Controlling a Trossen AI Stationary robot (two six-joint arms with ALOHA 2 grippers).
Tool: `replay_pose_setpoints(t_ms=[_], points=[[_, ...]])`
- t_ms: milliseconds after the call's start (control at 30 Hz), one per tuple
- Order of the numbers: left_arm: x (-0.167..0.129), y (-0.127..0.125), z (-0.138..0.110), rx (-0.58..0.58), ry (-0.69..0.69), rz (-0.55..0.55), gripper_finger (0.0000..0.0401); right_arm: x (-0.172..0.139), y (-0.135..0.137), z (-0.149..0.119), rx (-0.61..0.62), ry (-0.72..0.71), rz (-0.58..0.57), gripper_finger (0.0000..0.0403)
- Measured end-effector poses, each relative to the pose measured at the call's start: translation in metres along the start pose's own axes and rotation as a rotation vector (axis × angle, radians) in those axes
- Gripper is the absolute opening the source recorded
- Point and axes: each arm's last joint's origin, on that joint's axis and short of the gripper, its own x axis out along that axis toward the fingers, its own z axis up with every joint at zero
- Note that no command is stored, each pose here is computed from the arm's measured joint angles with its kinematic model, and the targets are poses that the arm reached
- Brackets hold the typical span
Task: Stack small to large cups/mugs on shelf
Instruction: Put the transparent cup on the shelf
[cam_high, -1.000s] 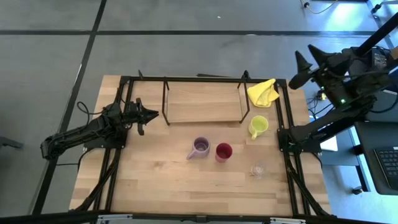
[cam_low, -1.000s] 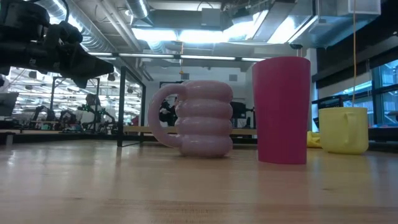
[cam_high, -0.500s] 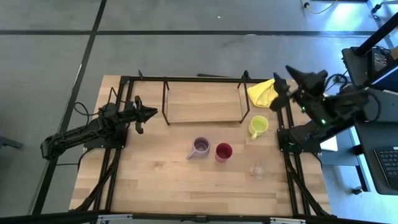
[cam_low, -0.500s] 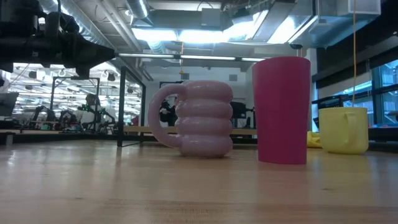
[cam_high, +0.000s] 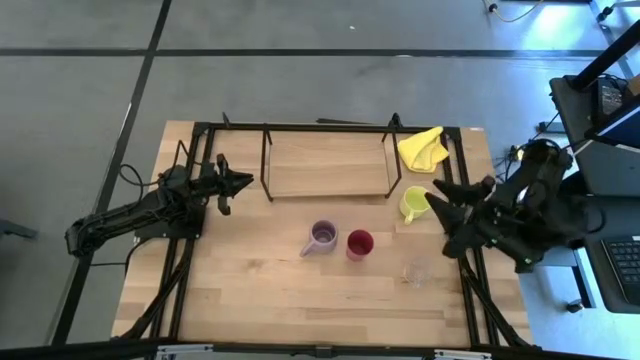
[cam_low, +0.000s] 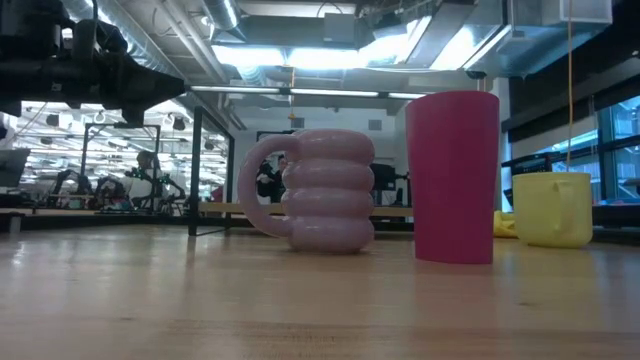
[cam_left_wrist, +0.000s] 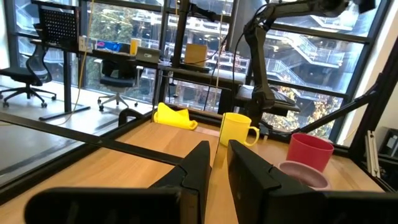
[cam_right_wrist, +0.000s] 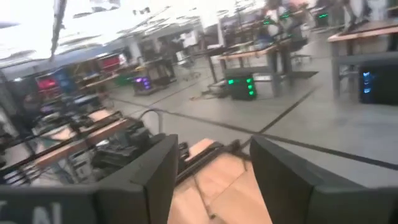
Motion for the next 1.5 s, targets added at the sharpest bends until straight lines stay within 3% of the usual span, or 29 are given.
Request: replay_pose_setpoints(t_ms=[133,267,400,633,733,800,867,933,1067,1167,1267,1333,1500], points=[[0.0,0.001,0.0,0.026,-0.009,0.051,0.0052,0.004,0.009,0.04,-0.118,-0.013,-0.002,0.02],[0.0,0.004,0.001,0.026,-0.026,0.14,0.0052,0.015,0.017,0.082,-0.294,-0.137,0.101,0.02],[-0.001,0.006,0.001,0.025,-0.038,0.204,0.0052,0.025,0.011,0.101,-0.461,-0.019,-0.131,0.02],[-0.001,0.006,0.004,0.028,-0.071,0.223,0.0052,0.007,-0.023,0.139,-0.186,-0.012,-0.054,0.02],[-0.001,0.006,0.004,0.029,-0.074,0.223,0.0052,-0.009,-0.025,0.137,-0.106,-0.01,0.118,0.0195],[-0.001,0.006,0.004,0.029,-0.073,0.223,0.0052,-0.023,-0.025,0.135,-0.065,-0.062,0.41,0.0185],[-0.001,0.006,0.004,0.047,-0.071,0.224,0.0052,-0.032,-0.03,0.138,-0.041,-0.154,0.778,0.0172],[-0.001,0.006,0.004,0.065,-0.069,0.224,0.0052,-0.033,-0.033,0.14,-0.085,-0.256,1.006,0.0158],[-0.001,0.006,0.004,0.07,-0.07,0.224,0.0052,-0.019,-0.028,0.13,-0.349,-0.385,1.064,0.0139],[-0.001,0.006,0.005,0.044,-0.079,0.222,0.0052,-0.004,-0.024,0.123,-0.416,-0.399,1.152,0.0132],[-0.001,0.006,0.005,0.029,-0.081,0.222,0.0052,0.011,-0.032,0.126,-0.42,-0.363,1.165,0.0127],[-0.001,0.006,0.005,0.028,-0.082,0.221,0.0052,0.026,-0.036,0.12,-0.407,-0.251,1.088,0.0124],[-0.001,0.006,0.006,0.026,-0.089,0.22,0.0052,0.088,-0.034,0.084,-0.304,0.084,0.539,0.0118]])
